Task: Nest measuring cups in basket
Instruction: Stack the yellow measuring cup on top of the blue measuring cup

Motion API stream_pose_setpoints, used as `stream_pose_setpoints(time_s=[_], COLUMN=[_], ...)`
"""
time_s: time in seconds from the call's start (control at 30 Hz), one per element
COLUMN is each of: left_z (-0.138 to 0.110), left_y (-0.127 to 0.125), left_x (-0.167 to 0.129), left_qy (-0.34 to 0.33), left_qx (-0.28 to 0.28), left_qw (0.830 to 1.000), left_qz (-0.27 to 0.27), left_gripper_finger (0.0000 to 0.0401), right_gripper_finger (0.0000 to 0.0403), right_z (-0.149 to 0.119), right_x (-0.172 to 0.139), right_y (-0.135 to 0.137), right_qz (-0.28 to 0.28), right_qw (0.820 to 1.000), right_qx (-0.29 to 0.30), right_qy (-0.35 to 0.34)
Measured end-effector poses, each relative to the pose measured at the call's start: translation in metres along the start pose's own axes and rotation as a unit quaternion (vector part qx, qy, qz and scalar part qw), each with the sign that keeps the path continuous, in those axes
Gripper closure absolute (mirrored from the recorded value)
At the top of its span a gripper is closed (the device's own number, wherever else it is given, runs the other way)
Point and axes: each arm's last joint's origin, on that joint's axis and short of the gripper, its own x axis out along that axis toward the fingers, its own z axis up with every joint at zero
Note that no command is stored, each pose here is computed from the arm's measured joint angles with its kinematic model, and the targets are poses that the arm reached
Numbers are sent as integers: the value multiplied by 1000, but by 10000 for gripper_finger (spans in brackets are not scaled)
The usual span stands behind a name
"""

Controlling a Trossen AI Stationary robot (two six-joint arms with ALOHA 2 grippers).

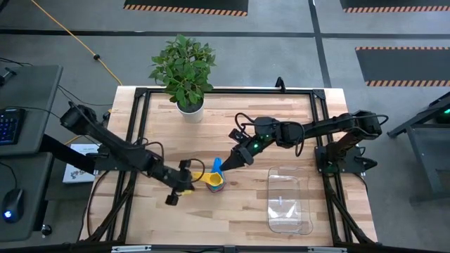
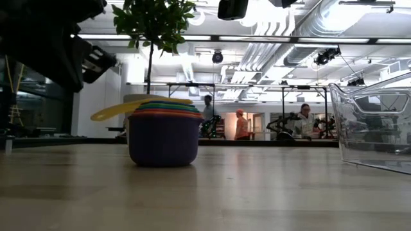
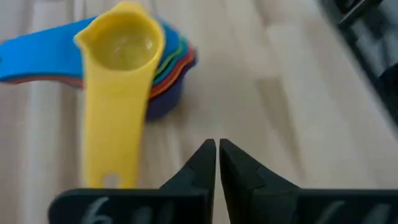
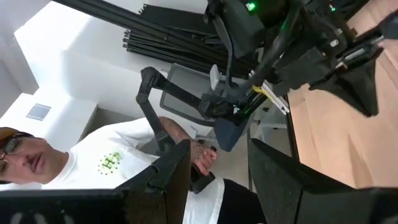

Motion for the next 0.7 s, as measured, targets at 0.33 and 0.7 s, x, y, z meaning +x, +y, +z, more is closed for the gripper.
stream_pose_setpoints(time_s=[0.33, 0.7], left_z=[-19, -12], left_y=[10, 47], left_x=[42, 43], left_qy=[32, 28], left_qx=[-45, -10], left_qw=[998, 998], left_qz=[33, 63], left_gripper_finger=[401, 401], right_gripper_finger=[249, 249], right_z=[-1, 0], right_x=[-1, -2], right_y=[-3, -5], right_qz=[-11, -19], right_qw=[1000, 1000], right_qx=[-16, -10], right_qy=[8, 11])
